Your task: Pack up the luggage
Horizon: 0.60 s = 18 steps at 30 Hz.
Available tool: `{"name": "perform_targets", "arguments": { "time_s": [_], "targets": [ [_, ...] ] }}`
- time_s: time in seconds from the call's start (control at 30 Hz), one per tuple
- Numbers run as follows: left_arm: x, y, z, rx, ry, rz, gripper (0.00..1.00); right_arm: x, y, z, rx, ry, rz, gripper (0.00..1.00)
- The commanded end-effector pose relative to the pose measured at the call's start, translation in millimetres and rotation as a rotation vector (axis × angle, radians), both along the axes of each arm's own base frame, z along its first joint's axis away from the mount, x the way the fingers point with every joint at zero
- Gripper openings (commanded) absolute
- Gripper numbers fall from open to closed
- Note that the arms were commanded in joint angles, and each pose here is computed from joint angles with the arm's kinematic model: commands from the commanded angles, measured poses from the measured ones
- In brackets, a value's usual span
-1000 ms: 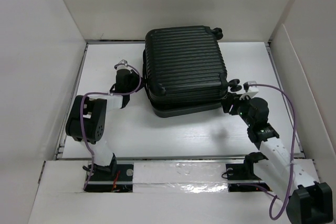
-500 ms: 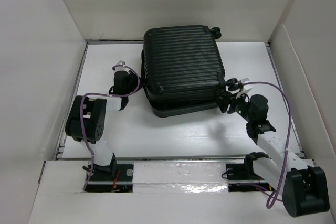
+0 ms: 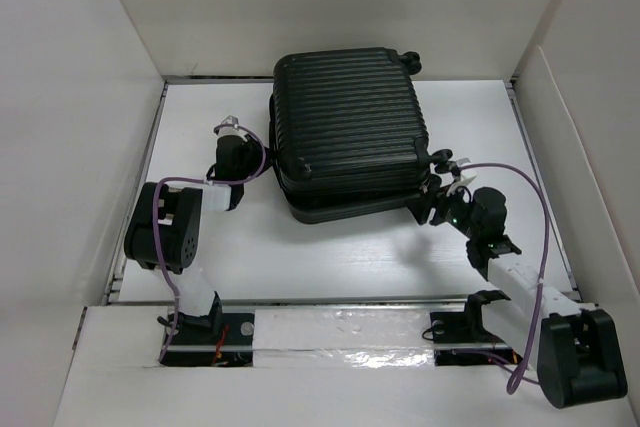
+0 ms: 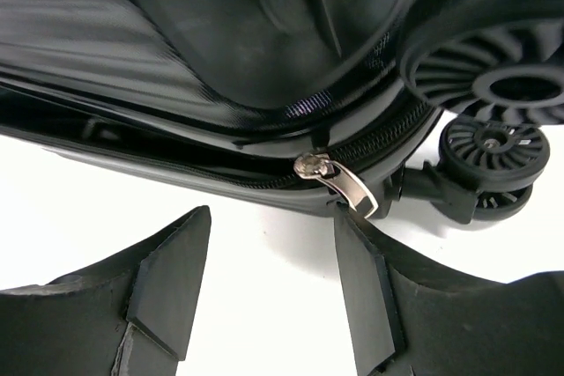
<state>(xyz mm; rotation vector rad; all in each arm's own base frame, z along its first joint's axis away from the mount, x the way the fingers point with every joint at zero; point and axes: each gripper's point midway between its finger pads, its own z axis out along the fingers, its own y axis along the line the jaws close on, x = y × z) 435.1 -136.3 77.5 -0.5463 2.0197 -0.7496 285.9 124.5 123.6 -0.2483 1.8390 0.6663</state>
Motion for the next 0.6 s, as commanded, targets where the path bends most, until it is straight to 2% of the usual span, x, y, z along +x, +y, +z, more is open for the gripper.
{"name": "perform_targets", "arguments": {
  "time_s": [0.0,0.1,0.13,0.2,0.23,0.3,0.37,0.4,0.53,0.57],
  "targets": [
    [-5.1,-4.6,8.7,-0.032,-0.028,-0.035,0.0,16.3,-0.8,25.2,0.007,-0.075,-0.01,0.64],
    [-4.6,-4.3,9.5,-0.029,-0.031,-0.034,0.0,21.8,-9.1,23.0,-0.015,-0.068,-0.051,0.64],
    [-4.1,-4.2,10.1,-0.029,-0.033,-0.033,0.0,21.0,-8.1,22.8,-0.016,-0.068,-0.043,0.58],
    [-3.5,-3.5,9.6,-0.027,-0.032,-0.029,0.0,15.9,-2.9,23.5,-0.008,-0.065,-0.005,0.56],
    [-3.4,-2.9,9.8,-0.024,-0.032,-0.027,0.0,12.3,-1.1,20.3,-0.006,-0.047,0.008,0.48],
    [-1.9,-2.4,11.9,-0.024,-0.039,-0.022,0.0,4.1,2.9,17.9,0.017,-0.035,0.031,0.41],
    [0.9,-2.8,14.7,-0.028,-0.046,-0.019,0.0,-1.3,-0.3,12.1,0.043,0.017,-0.006,0.39],
    [3.3,0.1,17.5,-0.034,-0.054,-0.013,0.0,-5.5,-1.4,6.8,0.052,0.032,-0.017,0.4],
    [8.3,-4.3,26.7,-0.084,-0.08,-0.031,0.0,-4.9,-17.1,12.5,0.061,0.019,-0.122,0.65],
    [10.2,-6.0,29.6,-0.09,-0.086,-0.037,0.0,-3.5,-18.1,15.2,0.059,0.009,-0.128,0.68]
  ]
}}
